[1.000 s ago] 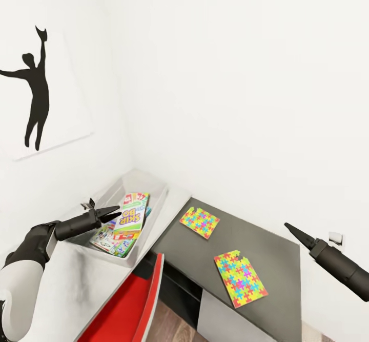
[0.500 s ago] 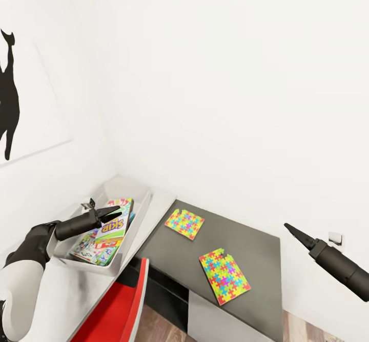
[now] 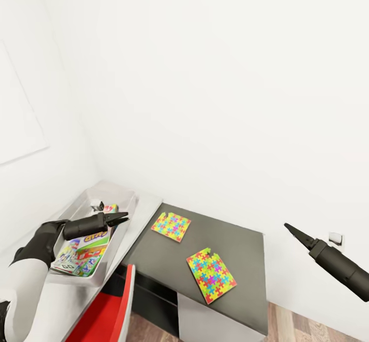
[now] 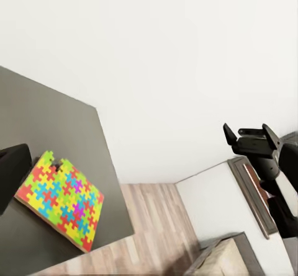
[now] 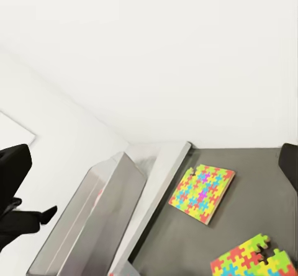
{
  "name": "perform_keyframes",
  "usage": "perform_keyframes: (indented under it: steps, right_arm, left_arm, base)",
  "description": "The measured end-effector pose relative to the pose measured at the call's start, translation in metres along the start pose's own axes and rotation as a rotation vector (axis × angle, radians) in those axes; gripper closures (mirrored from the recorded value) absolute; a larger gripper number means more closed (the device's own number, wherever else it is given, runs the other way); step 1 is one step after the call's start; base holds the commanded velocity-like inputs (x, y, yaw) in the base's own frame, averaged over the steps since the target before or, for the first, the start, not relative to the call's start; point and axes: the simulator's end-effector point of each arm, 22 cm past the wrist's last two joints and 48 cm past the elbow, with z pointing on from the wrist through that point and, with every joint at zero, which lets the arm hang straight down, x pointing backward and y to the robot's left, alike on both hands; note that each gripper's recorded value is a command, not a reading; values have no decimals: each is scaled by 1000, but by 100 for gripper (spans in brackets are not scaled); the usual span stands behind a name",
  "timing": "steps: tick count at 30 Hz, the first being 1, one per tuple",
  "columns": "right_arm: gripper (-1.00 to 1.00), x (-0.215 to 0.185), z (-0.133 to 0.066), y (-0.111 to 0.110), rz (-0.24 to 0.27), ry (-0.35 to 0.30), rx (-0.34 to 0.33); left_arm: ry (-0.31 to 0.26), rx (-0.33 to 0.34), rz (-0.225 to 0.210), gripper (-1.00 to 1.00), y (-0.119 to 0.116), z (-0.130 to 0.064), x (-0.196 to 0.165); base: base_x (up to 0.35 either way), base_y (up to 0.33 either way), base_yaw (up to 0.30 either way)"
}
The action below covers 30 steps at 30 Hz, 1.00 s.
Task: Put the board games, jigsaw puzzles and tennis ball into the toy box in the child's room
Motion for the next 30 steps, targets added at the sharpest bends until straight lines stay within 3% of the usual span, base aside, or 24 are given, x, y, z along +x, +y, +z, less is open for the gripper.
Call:
perform_keyframes:
  steps: [9,13,30]
  right_arm:
    - [-100,-3,-1,2,-1,-8,-2]
    - [-100,-3,-2,1,0,-8,2]
    - [-100,-3,-2,1,-1,-10,3]
  left_arm:
    - [25,1,10,-100,-5,5,4]
    - [52,-51,15,-100,4,11,9]
    - [66,-77,19,-100,8,20,13]
  base:
    - [0,0,-206]
    - [0,0,-171]
    - [0,0,-61]
